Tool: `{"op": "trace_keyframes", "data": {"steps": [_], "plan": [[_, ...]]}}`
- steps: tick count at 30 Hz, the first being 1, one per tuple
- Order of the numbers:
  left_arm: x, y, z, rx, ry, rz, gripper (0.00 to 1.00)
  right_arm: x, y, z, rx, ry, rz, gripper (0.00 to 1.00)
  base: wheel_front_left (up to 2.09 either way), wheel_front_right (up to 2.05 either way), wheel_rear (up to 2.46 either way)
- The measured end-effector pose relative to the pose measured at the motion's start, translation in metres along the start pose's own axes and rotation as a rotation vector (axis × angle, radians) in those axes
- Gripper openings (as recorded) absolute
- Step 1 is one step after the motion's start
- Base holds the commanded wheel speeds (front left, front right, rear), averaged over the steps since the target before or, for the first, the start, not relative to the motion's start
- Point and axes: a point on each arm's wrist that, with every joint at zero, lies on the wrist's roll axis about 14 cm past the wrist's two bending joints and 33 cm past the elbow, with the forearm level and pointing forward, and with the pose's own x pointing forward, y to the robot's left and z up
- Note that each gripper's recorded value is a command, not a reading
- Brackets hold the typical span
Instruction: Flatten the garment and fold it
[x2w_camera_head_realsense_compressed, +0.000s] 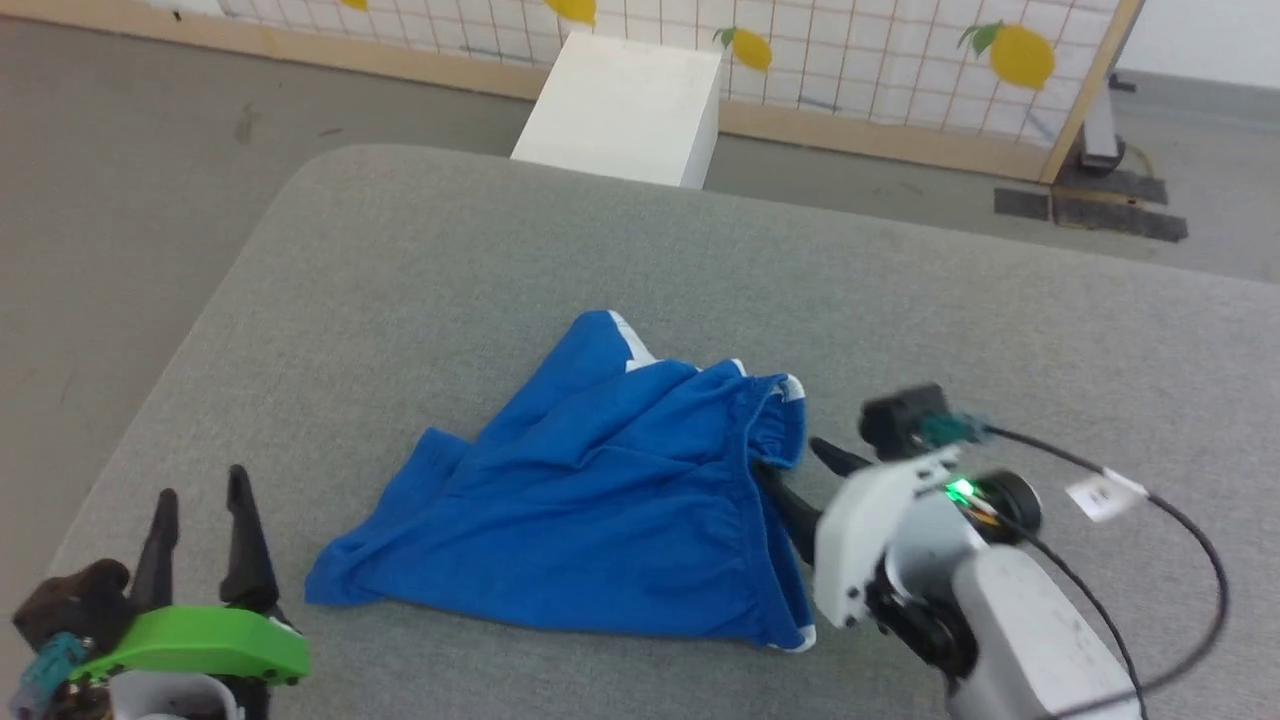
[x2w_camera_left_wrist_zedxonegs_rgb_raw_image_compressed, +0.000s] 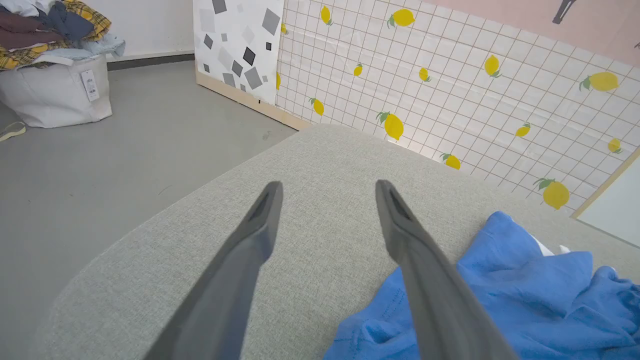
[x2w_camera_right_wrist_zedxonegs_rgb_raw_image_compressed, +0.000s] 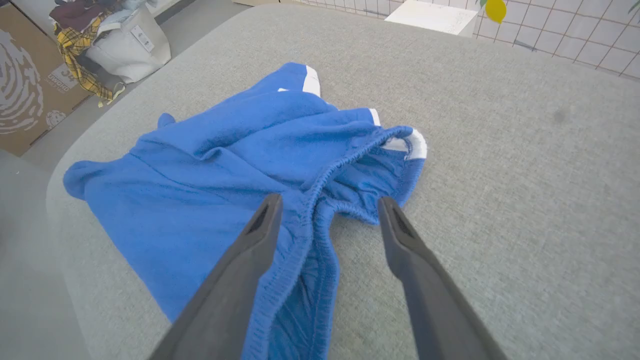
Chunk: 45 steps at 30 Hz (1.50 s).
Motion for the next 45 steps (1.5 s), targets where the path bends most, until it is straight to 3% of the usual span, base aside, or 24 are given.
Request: {"op": "trace_keyframes", "data": {"steps": [7, 15, 16, 17, 24, 32, 36, 37, 38, 45], "plan": [[0.001, -0.003, -0.012, -0.021, 0.02, 0.011, 1.0, 0.031, 0.012, -0.014, -0.109, 0.158, 0.054, 1.0, 0.0, 0.0, 0.0], [0.002, 0.001, -0.017, -0.013, 0.028, 0.029, 1.0, 0.049, 0.025, -0.038, -0.142, 0.258, 0.113, 0.97, 0.0, 0.0, 0.0], [0.003, 0.001, -0.018, -0.012, 0.03, 0.03, 1.0, 0.051, 0.025, -0.038, -0.138, 0.259, 0.118, 0.44, 0.0, 0.0, 0.0], [0.004, 0.001, -0.018, -0.012, 0.03, 0.03, 1.0, 0.053, 0.025, -0.038, -0.137, 0.257, 0.12, 0.0, 0.0, 0.0, 0.0], [0.006, 0.0, -0.024, -0.02, 0.041, 0.032, 1.0, 0.067, 0.011, -0.012, -0.074, 0.168, 0.096, 0.0, 0.0, 0.0, 0.0], [0.008, -0.002, -0.028, -0.02, 0.048, 0.028, 1.0, 0.073, -0.081, 0.044, 0.052, 0.011, -0.16, 0.0, 0.0, 0.0, 0.0], [0.007, -0.003, -0.032, -0.022, 0.062, 0.023, 1.0, 0.064, -0.122, 0.046, 0.098, 0.001, -0.281, 0.0, 0.0, 0.0, 0.0], [0.007, -0.003, -0.033, -0.022, 0.066, 0.021, 1.0, 0.062, -0.126, 0.043, 0.104, 0.008, -0.295, 0.07, 0.0, 0.0, 0.0], [0.007, -0.004, -0.035, -0.023, 0.07, 0.018, 1.0, 0.061, -0.129, 0.039, 0.106, 0.019, -0.305, 1.0, 0.0, 0.0, 0.0], [0.007, -0.016, -0.041, -0.033, 0.088, -0.022, 1.0, 0.053, -0.12, 0.061, 0.136, -0.145, -0.279, 1.0, 0.0, 0.0, 0.0]]}}
